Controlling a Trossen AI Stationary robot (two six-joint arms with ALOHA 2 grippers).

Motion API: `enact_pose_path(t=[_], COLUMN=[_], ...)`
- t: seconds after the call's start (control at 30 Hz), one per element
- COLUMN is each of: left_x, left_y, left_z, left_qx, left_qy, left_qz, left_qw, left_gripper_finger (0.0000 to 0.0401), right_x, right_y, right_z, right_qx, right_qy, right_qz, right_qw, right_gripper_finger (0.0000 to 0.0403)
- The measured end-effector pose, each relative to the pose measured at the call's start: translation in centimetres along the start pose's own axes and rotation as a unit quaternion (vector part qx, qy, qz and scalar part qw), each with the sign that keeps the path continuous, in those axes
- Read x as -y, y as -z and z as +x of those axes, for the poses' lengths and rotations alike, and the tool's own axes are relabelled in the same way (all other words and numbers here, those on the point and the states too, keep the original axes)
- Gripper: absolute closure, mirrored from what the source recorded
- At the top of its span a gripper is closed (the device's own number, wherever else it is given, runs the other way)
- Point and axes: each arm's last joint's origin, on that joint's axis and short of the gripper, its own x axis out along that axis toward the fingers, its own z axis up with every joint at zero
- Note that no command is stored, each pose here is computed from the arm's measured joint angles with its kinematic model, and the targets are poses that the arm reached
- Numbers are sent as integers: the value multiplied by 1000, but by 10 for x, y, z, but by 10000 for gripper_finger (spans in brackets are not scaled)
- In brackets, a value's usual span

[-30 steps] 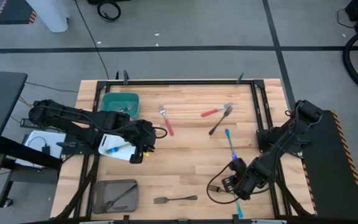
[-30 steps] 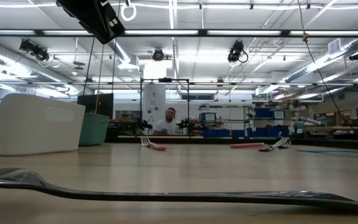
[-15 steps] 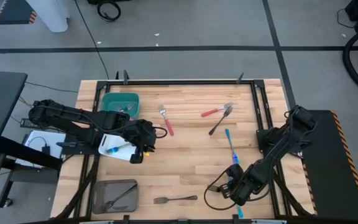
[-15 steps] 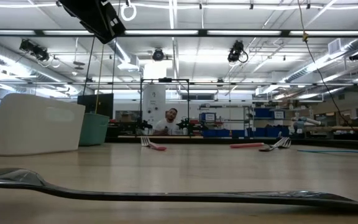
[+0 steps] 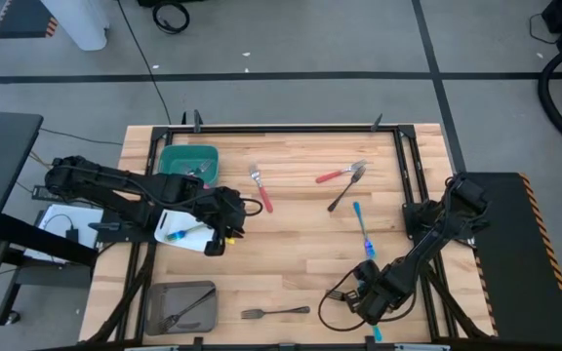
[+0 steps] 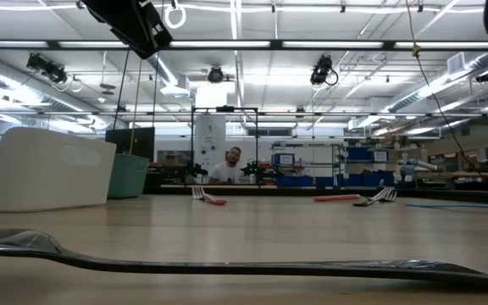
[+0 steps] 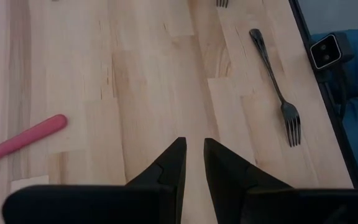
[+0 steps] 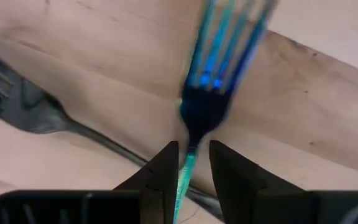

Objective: Sort silverware by color (type)
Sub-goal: Put the blue fork into the white bin

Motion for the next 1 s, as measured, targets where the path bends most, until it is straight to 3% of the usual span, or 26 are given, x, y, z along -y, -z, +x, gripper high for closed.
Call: enact_pose_path(t=[0.3, 0.63, 1.0], left_x=[0, 0, 0], left_y=[-2, -2, -2], left_z=[0, 0, 0], left_qx=[10, 12, 12], left_qy=[1, 1, 1], left_qz=[2, 3, 2], left_qw=[1000, 1000, 1000], left_gripper_finger=[335, 335, 335], right_x=[0, 1, -3], right_y=[-6, -11, -11], right_z=[6, 7, 3], right_qx=[22, 44, 64], right_qy=[21, 25, 25], right_qz=[6, -21, -54], right_qw=[1000, 998, 996], right_gripper_finger=[312, 388, 387])
